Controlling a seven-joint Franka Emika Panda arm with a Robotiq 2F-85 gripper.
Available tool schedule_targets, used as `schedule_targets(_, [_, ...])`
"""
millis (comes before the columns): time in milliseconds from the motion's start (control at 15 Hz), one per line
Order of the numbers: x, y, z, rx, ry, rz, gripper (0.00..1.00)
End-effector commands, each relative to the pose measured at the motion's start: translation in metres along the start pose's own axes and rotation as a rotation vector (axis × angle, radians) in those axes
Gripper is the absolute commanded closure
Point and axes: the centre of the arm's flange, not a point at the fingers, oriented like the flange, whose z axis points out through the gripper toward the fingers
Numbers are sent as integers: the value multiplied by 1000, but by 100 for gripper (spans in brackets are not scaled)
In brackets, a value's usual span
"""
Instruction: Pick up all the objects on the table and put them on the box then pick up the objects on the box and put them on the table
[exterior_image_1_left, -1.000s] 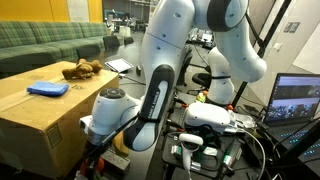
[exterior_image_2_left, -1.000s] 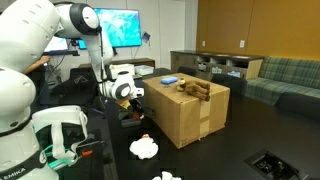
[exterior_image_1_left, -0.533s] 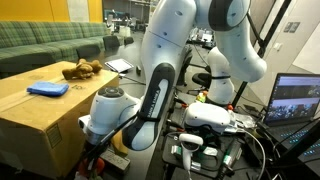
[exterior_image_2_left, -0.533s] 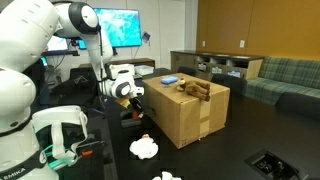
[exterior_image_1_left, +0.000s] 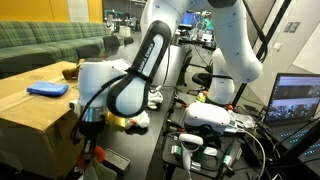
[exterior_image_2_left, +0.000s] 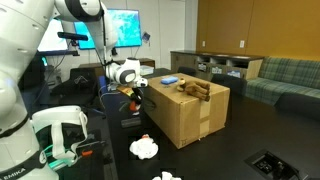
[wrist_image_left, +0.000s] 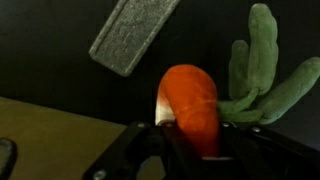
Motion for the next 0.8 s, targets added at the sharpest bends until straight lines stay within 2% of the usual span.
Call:
schedule_targets(0, [10,3,-88,-5,1,-18,96])
schedule_targets(67, [13,1,-98,-17,8,-19,96])
schedule_targets(333, [25,-5,-183,-11,45,-9,96])
schedule_targets(533, [30,0,-237,-16,100,33,96])
schedule_targets(733, [33,6,-274,-21,174,80,96])
